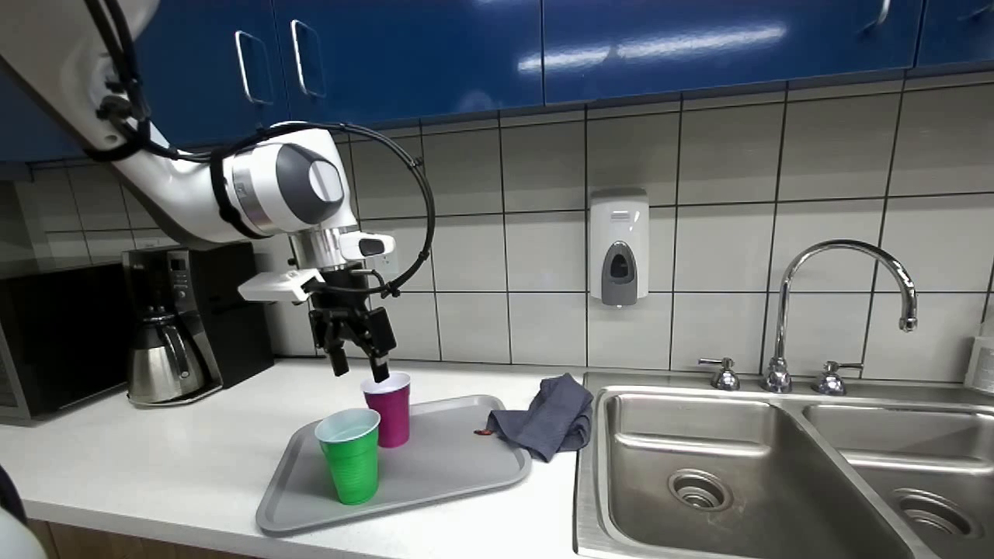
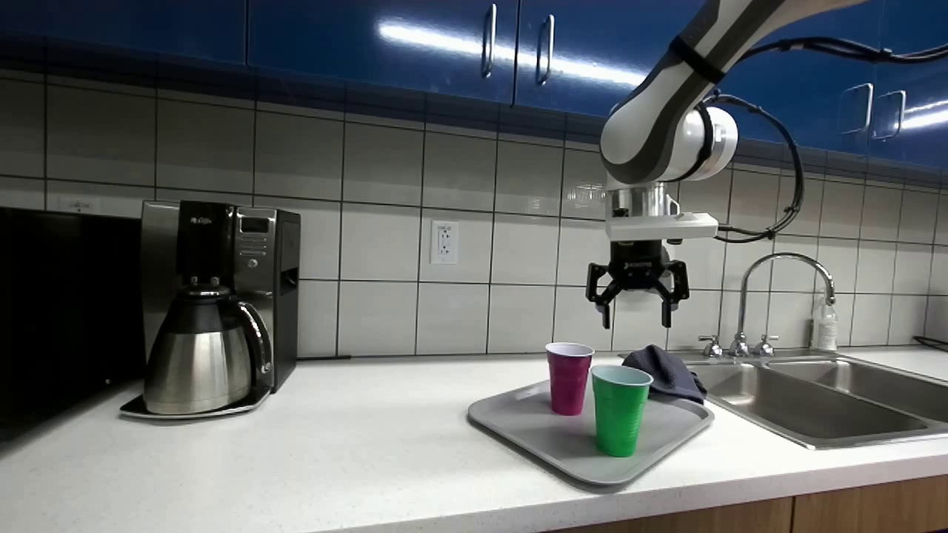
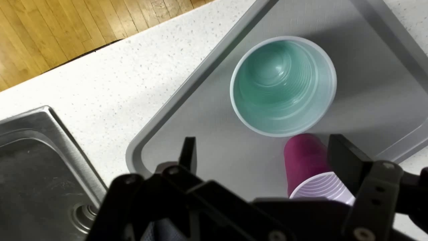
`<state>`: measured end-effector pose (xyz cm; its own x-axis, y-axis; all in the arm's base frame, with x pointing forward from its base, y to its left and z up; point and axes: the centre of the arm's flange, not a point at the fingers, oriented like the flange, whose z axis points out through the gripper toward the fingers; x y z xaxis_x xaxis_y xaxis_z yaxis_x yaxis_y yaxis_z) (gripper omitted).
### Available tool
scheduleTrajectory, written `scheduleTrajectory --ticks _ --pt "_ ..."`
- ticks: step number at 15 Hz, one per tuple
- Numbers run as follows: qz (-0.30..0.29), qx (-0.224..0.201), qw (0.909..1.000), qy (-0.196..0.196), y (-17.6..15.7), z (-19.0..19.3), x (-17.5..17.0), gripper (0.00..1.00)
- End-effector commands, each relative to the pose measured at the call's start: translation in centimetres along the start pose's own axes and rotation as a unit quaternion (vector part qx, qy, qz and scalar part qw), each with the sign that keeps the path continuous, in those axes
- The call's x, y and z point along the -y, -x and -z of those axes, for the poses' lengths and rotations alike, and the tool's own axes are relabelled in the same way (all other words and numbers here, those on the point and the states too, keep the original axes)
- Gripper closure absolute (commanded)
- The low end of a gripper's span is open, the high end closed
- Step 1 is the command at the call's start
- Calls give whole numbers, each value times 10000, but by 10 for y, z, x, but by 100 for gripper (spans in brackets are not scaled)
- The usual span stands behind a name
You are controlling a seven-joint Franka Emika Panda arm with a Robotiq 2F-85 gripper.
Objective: Move the cups to the counter
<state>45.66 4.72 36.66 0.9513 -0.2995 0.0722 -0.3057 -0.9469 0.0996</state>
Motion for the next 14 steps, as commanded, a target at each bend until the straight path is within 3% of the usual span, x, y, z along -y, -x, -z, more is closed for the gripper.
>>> scheduleTrajectory --ticks 1,14 --pt "-120 -14 9999 40 -1 -15 2 0" --pt "-75 259 9995 149 -1 -64 0 0"
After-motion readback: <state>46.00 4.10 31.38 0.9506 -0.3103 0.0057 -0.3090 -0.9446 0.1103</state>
